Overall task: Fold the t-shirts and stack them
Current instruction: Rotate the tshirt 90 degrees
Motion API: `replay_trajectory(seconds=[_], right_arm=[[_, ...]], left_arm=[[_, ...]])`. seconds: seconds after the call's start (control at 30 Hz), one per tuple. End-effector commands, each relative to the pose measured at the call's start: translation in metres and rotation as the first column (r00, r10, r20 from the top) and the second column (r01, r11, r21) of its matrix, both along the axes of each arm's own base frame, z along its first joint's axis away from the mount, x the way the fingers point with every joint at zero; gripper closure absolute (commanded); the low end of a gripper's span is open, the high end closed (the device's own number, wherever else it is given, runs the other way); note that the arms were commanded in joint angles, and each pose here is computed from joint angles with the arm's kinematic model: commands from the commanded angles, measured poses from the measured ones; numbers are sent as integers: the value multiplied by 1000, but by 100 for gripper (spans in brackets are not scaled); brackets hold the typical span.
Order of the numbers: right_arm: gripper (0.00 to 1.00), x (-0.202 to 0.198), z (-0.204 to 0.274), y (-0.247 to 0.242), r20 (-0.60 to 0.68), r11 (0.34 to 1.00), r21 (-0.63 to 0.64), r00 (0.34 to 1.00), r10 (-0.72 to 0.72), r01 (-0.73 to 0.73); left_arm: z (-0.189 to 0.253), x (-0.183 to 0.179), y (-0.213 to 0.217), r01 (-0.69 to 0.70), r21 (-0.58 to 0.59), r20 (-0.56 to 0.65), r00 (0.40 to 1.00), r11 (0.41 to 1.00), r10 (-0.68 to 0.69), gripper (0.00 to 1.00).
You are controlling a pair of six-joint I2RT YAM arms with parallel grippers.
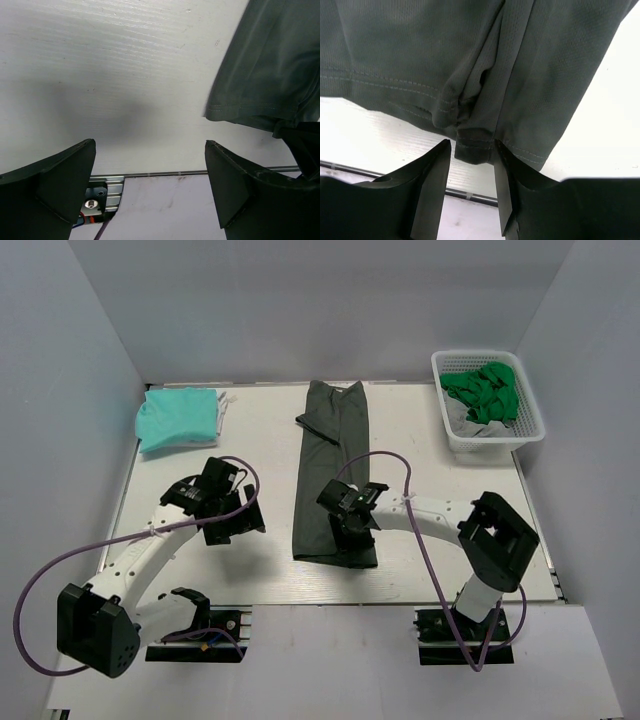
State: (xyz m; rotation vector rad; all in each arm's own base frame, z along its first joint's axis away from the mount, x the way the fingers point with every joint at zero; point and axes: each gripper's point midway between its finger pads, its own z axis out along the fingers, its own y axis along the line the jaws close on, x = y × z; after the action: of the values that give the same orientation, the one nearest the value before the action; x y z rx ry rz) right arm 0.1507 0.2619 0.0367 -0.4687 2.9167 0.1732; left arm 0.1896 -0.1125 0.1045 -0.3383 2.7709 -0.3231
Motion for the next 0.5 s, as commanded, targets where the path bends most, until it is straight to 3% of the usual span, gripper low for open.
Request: replay_trajectory(seconds=[0.0,0.17,0.27,0.47], right_arm=[[54,10,5,15,32,999,34,999,-11,10],[64,9,-6,17,8,1000,10,1000,11,-11],[89,13,-2,17,23,1000,10,1000,-4,4],[93,14,14,10,52,999,15,998,-41,40]], left_arm=[[5,8,1,18,9,25,1000,1000,-18,0],[6,10,1,36,16,28,999,999,-36,0],[9,12,1,31,22,40,999,999,-32,0],[9,11,1,52,20,40,998,998,-53,0]])
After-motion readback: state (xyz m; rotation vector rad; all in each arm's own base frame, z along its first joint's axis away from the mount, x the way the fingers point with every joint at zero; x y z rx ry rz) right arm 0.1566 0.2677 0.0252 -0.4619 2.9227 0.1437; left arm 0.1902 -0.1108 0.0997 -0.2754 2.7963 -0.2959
